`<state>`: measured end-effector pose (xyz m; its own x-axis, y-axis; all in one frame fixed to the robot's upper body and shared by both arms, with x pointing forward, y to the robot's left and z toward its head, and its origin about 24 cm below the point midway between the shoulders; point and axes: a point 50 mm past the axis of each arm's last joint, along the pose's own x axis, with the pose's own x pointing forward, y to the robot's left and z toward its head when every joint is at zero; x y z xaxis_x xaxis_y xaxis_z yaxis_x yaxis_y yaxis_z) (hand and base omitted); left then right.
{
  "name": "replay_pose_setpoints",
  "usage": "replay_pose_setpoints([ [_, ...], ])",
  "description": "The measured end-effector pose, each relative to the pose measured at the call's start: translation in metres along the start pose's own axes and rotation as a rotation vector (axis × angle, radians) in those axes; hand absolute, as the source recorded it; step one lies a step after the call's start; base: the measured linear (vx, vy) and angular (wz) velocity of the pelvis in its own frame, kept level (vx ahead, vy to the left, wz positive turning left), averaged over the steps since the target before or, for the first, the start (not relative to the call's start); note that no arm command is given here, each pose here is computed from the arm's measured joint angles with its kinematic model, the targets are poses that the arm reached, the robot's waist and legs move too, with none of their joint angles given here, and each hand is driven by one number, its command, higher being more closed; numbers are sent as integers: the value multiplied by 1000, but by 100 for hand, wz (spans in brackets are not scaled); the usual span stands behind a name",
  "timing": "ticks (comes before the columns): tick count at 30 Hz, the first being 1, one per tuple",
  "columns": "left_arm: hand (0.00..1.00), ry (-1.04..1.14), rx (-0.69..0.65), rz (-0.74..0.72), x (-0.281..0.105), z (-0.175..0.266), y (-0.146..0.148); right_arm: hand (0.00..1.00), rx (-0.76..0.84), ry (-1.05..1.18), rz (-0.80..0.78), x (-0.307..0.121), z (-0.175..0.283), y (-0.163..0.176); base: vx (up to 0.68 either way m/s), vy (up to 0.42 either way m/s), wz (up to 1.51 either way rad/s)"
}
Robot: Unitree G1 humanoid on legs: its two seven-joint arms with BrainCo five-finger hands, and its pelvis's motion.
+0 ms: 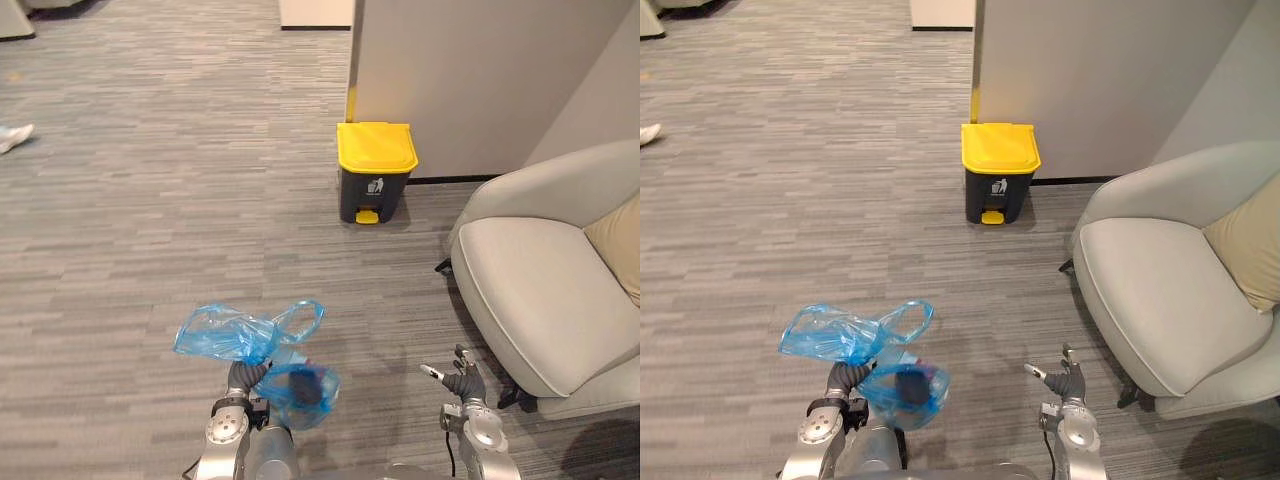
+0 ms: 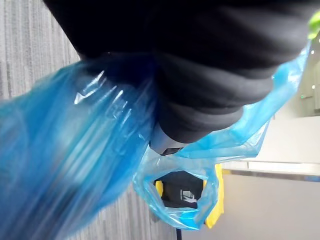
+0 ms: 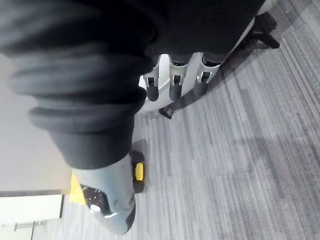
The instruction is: Gather rubbish on tea table into small bin, then transfer packed bag to large trash can.
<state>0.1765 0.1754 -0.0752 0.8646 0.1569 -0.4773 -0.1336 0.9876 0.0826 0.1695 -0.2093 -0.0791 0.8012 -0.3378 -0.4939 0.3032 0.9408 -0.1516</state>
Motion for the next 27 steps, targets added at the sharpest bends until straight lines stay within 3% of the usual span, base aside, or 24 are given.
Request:
replay_pose_setpoints([
  [9, 100, -16, 53, 52, 1, 4, 20, 0, 23, -18, 39, 4, 8, 17, 295, 226, -44],
  [17, 100, -2, 93, 77, 6, 3, 31, 0, 1, 7, 50, 10, 5, 19, 332, -66, -8],
  [24, 100, 45, 48, 51, 14, -4, 16, 0, -37, 106, 6, 15, -14, 1, 401, -145, 12],
  [27, 100, 34, 3, 47, 8, -5, 7, 0, -35, 22, 25, 13, 2, 5, 343, -42, -22],
])
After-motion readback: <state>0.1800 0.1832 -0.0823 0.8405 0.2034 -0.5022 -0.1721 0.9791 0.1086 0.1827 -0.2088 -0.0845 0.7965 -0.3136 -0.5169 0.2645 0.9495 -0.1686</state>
